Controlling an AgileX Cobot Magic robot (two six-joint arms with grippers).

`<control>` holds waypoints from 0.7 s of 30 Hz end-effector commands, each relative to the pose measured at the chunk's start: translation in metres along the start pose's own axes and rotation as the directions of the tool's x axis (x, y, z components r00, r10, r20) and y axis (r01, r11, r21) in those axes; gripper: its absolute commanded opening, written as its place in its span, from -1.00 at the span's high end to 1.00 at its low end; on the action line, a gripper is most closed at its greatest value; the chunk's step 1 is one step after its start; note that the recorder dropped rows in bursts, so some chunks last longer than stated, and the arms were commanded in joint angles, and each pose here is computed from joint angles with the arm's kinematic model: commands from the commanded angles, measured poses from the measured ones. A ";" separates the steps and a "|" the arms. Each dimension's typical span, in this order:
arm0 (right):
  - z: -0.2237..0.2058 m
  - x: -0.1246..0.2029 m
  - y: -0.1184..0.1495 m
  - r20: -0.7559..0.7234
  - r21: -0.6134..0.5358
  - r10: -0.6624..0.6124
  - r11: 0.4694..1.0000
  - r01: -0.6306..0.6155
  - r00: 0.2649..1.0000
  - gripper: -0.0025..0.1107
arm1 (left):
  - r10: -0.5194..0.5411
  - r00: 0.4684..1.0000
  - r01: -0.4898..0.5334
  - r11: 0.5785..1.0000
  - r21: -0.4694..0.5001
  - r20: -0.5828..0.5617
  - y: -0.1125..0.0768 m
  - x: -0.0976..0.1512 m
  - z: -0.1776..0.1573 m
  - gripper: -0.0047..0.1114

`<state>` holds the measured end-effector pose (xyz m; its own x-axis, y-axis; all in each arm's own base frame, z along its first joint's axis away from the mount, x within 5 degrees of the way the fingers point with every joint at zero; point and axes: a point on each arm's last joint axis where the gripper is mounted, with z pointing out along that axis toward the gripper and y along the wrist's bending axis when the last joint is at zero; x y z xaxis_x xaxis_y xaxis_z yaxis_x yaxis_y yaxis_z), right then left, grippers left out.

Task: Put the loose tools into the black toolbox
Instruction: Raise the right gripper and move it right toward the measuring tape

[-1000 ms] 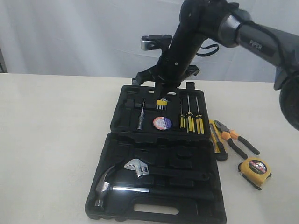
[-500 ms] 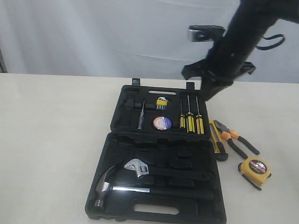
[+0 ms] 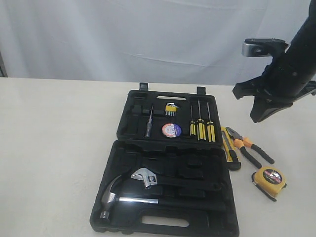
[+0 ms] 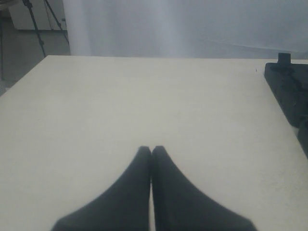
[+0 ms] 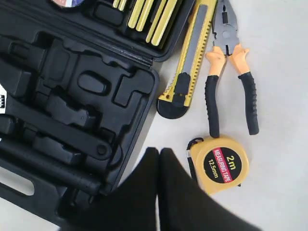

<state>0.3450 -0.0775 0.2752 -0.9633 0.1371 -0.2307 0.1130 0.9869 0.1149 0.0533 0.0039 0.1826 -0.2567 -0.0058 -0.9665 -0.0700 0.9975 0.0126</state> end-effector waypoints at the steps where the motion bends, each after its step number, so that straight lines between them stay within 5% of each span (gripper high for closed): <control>1: -0.002 0.000 -0.003 0.019 0.015 0.003 1.000 -0.003 1.000 0.96 | -0.005 1.000 0.005 1.000 0.005 0.004 0.000 0.000 0.000 0.92; 21: -0.002 0.010 -0.009 -0.083 0.084 0.035 0.996 -0.028 0.996 0.96 | -0.005 1.000 0.005 1.000 0.005 0.004 0.000 0.000 0.000 0.92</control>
<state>0.3402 -0.0828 0.2738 -0.9711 0.1513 -0.1846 0.1435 0.9881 0.0549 0.0533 0.0039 0.1826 -0.2567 -0.0058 -0.9665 -0.0700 0.9975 0.0126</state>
